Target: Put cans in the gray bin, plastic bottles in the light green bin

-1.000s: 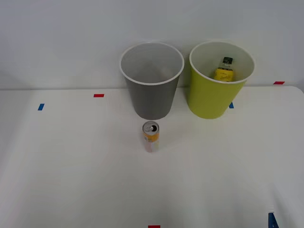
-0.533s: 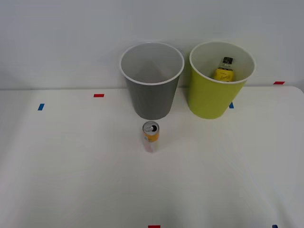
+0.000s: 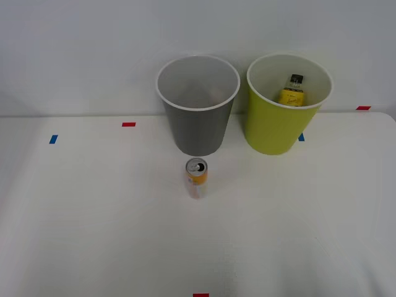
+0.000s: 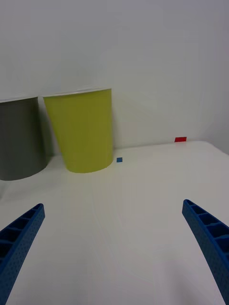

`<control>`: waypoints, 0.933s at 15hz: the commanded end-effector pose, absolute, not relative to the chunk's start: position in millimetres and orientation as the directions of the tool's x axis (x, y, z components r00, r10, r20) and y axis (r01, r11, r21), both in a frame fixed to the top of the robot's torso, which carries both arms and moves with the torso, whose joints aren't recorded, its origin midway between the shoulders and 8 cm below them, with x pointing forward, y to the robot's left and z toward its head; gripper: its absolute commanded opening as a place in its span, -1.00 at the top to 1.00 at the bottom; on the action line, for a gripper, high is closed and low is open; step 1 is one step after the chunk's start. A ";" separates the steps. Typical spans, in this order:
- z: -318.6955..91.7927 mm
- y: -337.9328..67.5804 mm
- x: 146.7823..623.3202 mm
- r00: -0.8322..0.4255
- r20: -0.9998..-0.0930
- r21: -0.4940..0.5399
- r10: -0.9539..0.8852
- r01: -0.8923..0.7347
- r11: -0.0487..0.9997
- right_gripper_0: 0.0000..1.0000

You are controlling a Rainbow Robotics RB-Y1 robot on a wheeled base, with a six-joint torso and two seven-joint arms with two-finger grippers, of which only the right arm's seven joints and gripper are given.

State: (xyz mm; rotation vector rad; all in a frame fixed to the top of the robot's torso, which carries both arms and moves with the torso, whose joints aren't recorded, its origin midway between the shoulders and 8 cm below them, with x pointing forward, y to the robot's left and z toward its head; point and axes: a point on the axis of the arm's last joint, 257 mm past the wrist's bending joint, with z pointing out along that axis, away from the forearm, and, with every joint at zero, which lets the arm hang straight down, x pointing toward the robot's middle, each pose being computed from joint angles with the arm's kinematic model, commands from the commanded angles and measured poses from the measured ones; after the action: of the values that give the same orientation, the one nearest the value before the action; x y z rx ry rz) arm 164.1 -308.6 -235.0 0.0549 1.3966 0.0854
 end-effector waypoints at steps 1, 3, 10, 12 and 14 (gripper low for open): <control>-230.9 -313.7 164.6 0.170 -0.981 0.082 0.090 -0.051 0.995 -1.00; -232.1 -316.3 166.6 0.159 -0.984 0.074 0.082 -0.061 0.995 -1.00; -229.1 -320.8 174.0 0.166 -0.983 0.071 0.084 -0.078 0.994 -1.00; -229.1 -322.2 173.8 0.166 -0.982 0.078 0.089 -0.075 0.994 -1.00; -230.2 -322.6 172.4 0.163 -0.982 0.087 0.097 -0.069 0.994 -1.00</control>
State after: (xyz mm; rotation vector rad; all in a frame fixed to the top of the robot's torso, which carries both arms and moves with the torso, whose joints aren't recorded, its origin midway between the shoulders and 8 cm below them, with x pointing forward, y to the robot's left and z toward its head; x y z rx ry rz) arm 173.3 -322.2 -229.4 0.0169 1.3999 0.1178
